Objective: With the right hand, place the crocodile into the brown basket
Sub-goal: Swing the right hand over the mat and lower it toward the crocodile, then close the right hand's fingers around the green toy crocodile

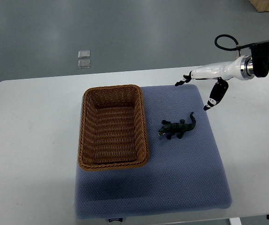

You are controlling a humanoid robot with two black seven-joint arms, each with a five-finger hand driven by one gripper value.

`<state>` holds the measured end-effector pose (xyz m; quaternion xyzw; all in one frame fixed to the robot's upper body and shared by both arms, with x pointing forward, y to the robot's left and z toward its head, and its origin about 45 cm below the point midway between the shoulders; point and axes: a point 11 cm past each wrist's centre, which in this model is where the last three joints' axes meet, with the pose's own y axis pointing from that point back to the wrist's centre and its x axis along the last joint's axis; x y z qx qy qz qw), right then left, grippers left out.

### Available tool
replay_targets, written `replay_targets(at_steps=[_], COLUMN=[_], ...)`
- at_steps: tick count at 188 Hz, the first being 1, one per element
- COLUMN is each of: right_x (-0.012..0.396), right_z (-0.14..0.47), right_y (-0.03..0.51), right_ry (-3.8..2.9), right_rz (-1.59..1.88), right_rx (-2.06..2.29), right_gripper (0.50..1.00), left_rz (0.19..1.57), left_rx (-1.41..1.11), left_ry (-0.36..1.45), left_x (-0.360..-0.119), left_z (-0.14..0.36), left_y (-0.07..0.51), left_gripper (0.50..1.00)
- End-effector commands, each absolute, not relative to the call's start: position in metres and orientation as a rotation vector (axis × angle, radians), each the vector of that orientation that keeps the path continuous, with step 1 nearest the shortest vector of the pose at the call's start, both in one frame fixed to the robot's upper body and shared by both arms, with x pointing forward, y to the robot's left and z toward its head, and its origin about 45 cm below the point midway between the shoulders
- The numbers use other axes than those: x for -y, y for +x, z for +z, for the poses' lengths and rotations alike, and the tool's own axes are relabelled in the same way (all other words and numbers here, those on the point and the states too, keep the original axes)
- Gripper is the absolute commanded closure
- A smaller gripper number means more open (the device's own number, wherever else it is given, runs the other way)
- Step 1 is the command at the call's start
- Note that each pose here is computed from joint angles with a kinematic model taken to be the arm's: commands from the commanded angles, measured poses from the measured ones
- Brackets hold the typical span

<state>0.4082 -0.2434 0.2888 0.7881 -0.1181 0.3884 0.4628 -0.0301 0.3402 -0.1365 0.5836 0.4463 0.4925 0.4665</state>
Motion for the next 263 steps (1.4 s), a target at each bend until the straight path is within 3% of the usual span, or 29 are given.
replay_targets(at_steps=[1,129,263], right_x=[0.238,0.221,0.225], right_z=[0.281,0.203,0.178], right_y=[0.405,0.378,0.378], right_ry=[1.955,2.047,1.996], right_rz=[0.941,0.862,0.889], right_rx=[0.271,0.303,0.335], right_gripper=[0.581,0.593,0.632], left_rz=[1.209,1.209,1.209], left_rx=[-1.095,-1.095,-1.095], left_ry=[1.432,1.432,1.432], left_x=[-0.340,-0.340,-0.340], left_z=[-0.137,-0.137,-0.137], left_y=[-0.030,-0.030,-0.030], left_gripper=[0.500,0.500,0.500])
